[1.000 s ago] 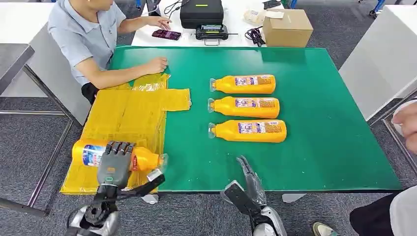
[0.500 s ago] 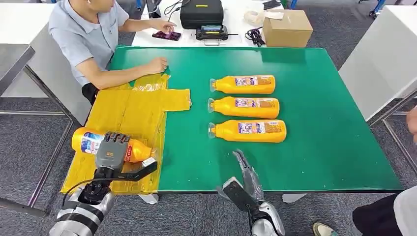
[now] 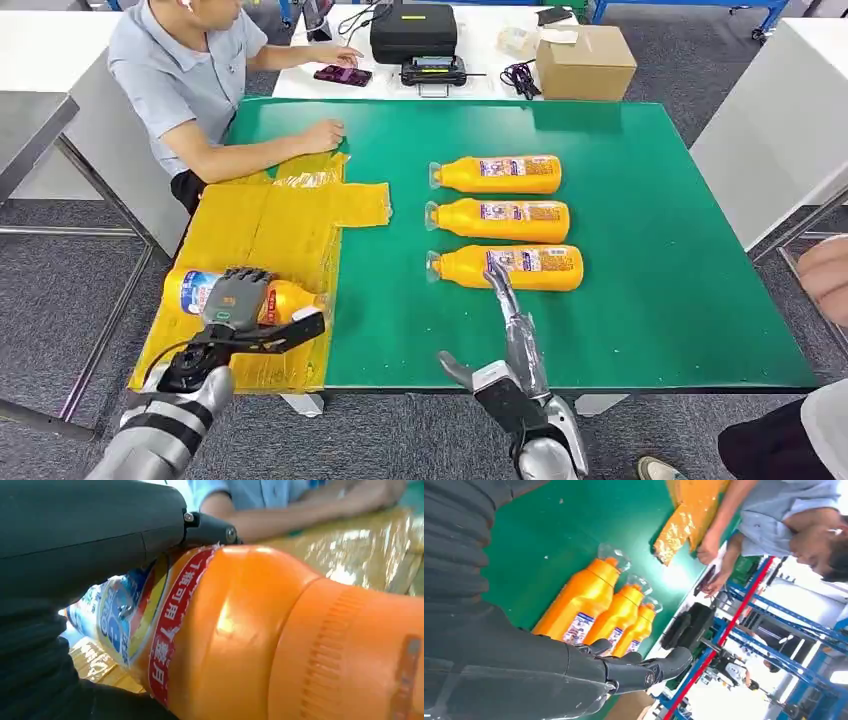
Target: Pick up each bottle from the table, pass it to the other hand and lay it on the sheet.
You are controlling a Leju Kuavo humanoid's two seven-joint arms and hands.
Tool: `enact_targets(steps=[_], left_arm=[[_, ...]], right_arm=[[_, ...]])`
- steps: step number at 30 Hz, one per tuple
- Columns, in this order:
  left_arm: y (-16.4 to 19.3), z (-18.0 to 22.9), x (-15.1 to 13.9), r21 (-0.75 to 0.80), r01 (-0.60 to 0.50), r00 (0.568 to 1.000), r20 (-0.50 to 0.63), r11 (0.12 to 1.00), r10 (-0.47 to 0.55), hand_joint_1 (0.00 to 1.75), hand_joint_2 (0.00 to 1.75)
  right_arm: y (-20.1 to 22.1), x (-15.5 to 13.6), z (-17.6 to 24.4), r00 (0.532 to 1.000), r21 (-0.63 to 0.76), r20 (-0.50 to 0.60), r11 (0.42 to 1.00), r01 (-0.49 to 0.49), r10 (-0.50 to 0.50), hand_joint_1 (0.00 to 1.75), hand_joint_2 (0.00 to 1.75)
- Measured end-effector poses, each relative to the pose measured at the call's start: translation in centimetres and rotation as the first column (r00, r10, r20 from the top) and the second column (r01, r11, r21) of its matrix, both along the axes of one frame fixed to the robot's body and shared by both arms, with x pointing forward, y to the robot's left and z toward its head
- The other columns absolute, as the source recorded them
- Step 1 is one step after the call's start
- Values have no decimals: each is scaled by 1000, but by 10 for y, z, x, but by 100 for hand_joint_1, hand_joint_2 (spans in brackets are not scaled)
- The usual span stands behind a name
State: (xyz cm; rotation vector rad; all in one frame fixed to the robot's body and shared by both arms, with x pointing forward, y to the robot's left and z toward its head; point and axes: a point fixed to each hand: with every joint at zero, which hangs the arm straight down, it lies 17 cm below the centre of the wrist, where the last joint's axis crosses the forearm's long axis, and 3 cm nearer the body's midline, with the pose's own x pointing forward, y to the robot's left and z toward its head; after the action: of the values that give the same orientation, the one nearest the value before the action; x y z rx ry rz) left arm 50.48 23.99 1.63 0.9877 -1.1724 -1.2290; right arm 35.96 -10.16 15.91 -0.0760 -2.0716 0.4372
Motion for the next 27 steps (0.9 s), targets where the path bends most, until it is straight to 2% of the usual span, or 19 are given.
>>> enact_targets(steps=[4, 21, 27], left_arm=[[0, -10, 6, -9, -10, 997, -80, 1000, 9, 0, 175], [1, -20, 13, -19, -23, 989, -149, 1000, 20, 0, 175], [1, -18, 15, -16, -27, 990, -137, 999, 25, 0, 175]], right_arm=[[1, 1, 2, 1000, 7, -1, 1000, -8, 8, 0, 175], [-1, 3, 2, 1000, 14, -5, 1000, -6, 6, 0, 175], [-3, 5, 1, 1000, 12, -8, 1000, -2, 2, 0, 175]])
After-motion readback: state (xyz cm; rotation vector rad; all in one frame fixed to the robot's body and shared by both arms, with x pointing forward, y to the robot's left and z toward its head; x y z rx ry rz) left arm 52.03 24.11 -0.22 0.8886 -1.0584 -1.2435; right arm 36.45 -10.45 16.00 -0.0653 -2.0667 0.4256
